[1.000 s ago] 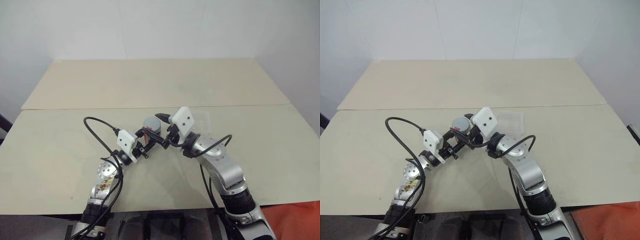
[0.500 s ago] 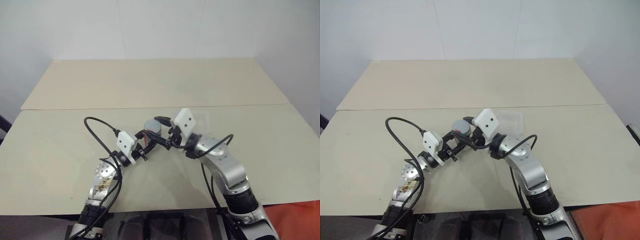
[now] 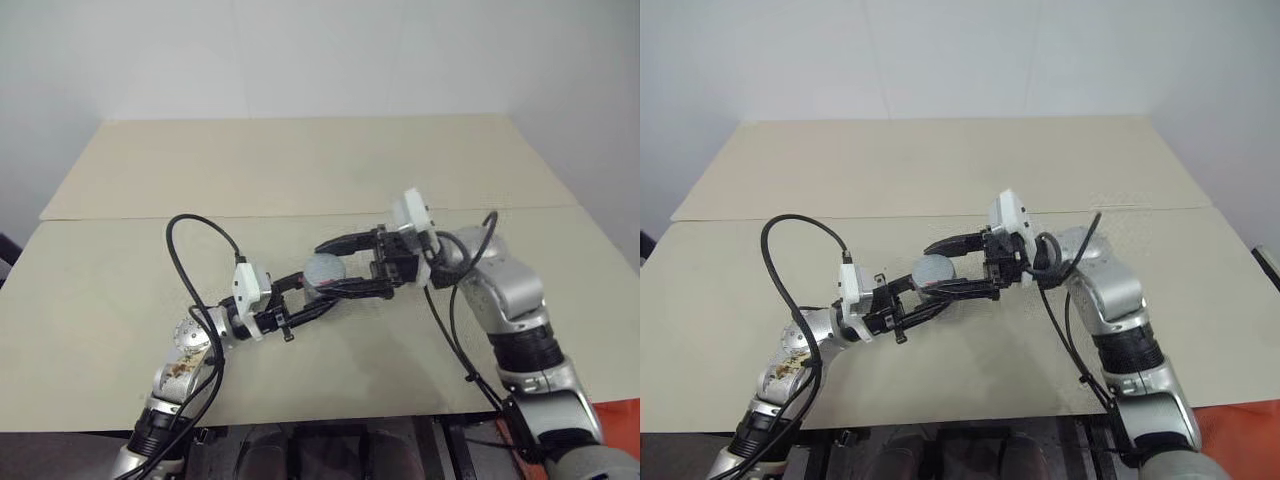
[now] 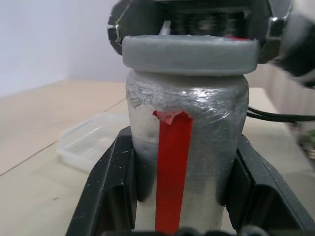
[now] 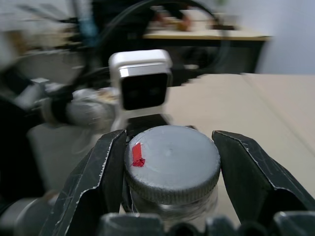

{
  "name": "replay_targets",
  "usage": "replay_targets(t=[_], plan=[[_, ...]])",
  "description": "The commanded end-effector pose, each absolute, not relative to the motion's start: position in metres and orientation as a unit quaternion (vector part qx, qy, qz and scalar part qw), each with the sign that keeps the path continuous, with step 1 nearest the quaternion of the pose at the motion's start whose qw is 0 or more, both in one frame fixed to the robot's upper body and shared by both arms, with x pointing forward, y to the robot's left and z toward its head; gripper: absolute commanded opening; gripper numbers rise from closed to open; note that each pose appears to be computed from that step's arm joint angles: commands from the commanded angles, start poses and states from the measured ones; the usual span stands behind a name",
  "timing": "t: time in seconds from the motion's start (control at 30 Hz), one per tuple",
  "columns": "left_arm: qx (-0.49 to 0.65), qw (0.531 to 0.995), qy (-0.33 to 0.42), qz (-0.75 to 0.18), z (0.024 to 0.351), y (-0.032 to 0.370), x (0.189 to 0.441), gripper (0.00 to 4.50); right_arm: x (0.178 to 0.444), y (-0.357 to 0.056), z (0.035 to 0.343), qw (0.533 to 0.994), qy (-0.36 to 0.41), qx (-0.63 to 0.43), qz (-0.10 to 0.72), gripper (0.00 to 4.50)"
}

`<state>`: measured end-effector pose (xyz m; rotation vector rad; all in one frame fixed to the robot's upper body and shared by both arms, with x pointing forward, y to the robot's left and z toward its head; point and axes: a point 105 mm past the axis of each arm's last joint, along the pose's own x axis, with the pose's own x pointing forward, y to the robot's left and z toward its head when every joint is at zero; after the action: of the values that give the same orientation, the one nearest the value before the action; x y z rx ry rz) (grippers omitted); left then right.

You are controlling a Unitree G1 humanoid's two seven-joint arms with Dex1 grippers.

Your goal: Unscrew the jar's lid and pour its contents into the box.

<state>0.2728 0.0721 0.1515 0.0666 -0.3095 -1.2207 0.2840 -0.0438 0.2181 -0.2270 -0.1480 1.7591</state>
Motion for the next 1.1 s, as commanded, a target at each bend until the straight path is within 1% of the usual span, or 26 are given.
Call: replay_targets(t=[0.03, 0.13, 0.27, 0.4, 0.47, 0.5, 0.57, 0.6, 0.67, 0.77, 0.87, 0.93, 1.07, 1.1], plan=[[0.039, 0.796, -0.170, -0.579, 0.166, 0.065, 0.273, 1.90, 0.274, -0.037, 0.212, 0.537, -0.040, -0.117, 0.835, 2.75], [0.038, 0.796, -0.171, -0.580, 0.165, 0.063, 0.274, 1.90, 0.280, -0.038, 0.206, 0.520, -0.021, -0.132, 0.844, 2.75], [0.037, 0.796, -0.172, -0.579, 0.164, 0.061, 0.273, 1.90, 0.283, -0.038, 0.200, 0.512, -0.024, -0.145, 0.847, 2.75], [0.037, 0.802, -0.169, -0.572, 0.161, 0.063, 0.276, 1.90, 0.291, -0.041, 0.204, 0.531, -0.049, -0.127, 0.836, 2.75], [0.034, 0.809, -0.168, -0.562, 0.159, 0.064, 0.279, 1.90, 0.299, -0.041, 0.208, 0.555, -0.048, -0.107, 0.824, 3.49], [0.035, 0.812, -0.167, -0.559, 0.158, 0.065, 0.281, 1.90, 0.299, -0.045, 0.211, 0.556, -0.051, -0.102, 0.823, 3.71], [0.039, 0.816, -0.165, -0.553, 0.155, 0.068, 0.283, 1.90, 0.298, -0.052, 0.217, 0.566, -0.068, -0.096, 0.816, 4.39], [0.038, 0.819, -0.164, -0.549, 0.154, 0.069, 0.284, 1.90, 0.298, -0.057, 0.222, 0.577, -0.082, -0.091, 0.807, 4.48], [0.040, 0.823, -0.161, -0.543, 0.152, 0.072, 0.286, 1.90, 0.298, -0.066, 0.232, 0.606, -0.111, -0.097, 0.781, 4.48], [0.044, 0.831, -0.152, -0.533, 0.148, 0.077, 0.291, 1.90, 0.285, -0.080, 0.245, 0.640, -0.149, -0.117, 0.744, 4.48], [0.050, 0.839, -0.146, -0.522, 0.144, 0.081, 0.296, 1.90, 0.277, -0.085, 0.249, 0.695, -0.172, -0.145, 0.683, 4.48], [0.047, 0.841, -0.146, -0.519, 0.143, 0.083, 0.298, 1.90, 0.276, -0.083, 0.248, 0.743, -0.180, -0.144, 0.628, 4.48], [0.053, 0.853, -0.155, -0.496, 0.143, 0.084, 0.308, 1.90, 0.269, -0.066, 0.242, 0.814, -0.198, -0.124, 0.531, 4.48], [0.055, 0.857, -0.160, -0.486, 0.145, 0.084, 0.311, 1.90, 0.273, -0.059, 0.241, 0.846, -0.195, -0.092, 0.487, 4.48]])
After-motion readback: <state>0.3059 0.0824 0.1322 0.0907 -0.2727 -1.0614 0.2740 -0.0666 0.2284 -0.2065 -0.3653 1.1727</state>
